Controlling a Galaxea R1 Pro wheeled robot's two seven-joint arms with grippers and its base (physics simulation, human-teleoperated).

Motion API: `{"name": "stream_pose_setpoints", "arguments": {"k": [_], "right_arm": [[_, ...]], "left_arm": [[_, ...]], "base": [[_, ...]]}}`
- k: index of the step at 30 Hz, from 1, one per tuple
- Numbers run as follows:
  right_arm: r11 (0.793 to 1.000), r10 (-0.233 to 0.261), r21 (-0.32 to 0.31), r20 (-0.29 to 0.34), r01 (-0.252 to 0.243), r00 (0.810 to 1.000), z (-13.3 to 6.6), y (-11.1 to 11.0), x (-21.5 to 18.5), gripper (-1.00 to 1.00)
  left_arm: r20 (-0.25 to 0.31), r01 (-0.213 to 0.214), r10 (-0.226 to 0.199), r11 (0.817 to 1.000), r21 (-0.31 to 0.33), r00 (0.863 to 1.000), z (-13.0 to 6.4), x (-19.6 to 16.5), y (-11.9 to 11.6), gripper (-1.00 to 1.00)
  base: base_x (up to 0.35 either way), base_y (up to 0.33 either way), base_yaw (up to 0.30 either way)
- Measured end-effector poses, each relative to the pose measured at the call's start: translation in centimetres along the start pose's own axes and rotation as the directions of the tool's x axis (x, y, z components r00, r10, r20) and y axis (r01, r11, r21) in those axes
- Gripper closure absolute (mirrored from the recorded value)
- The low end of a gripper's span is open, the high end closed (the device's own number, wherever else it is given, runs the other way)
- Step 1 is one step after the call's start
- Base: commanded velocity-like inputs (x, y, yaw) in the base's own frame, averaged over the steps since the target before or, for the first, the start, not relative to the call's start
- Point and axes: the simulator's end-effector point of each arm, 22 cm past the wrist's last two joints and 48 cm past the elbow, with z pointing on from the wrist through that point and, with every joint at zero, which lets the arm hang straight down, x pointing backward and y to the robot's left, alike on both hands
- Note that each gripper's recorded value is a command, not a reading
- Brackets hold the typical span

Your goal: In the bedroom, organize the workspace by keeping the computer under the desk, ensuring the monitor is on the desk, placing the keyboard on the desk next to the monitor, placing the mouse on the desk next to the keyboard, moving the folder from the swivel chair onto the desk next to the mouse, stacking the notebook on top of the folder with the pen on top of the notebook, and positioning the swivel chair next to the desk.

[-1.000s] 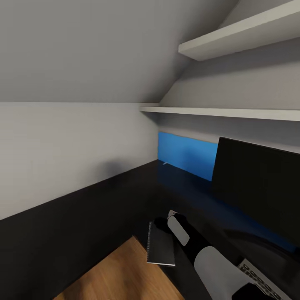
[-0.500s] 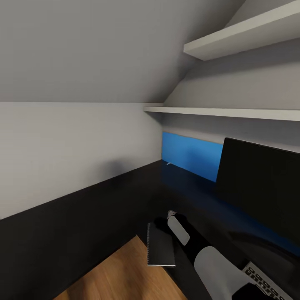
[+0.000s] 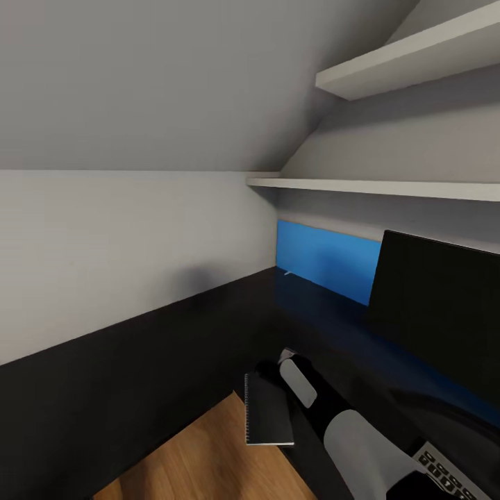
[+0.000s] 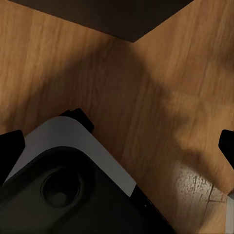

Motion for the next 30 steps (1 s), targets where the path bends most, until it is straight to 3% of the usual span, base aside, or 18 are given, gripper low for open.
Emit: {"name": "stream_pose_setpoints", "arguments": {"k": [5, 13, 20, 30], "right_arm": [[1.000, 0.024, 0.000, 0.047, -0.024, 0.999, 0.0, -0.1, -1.1, -1.00], [1.000, 0.026, 0.008, 0.058, -0.026, 0.998, -0.1, -0.6, -1.6, -1.00], [0.999, -0.015, 0.032, -0.012, 0.015, 1.000, 0.0, -2.7, -1.0, -1.00], [0.999, -0.044, 0.030, -0.048, 0.045, 0.998, -0.1, -2.8, -0.1, -1.00]], "left_arm": [[-0.002, -0.001, 0.001, 1.000, 0.000, 1.000, 0.0, 0.1, 0.0, -1.00], [-0.005, -0.005, 0.005, 1.000, -0.010, 1.000, 0.0, 0.4, 0.4, -1.00], [-0.005, -0.006, 0.005, 1.000, -0.015, 1.000, 0.0, 0.5, 0.7, -1.00], [-0.005, -0.003, 0.003, 1.000, -0.018, 1.000, 0.0, 0.6, 0.8, -1.00]], "base": [[0.000, 0.000, 0.003], [0.000, 0.000, 0.000], [-0.111, -0.081, 0.000], [-0.104, -0.066, 0.000]]}}
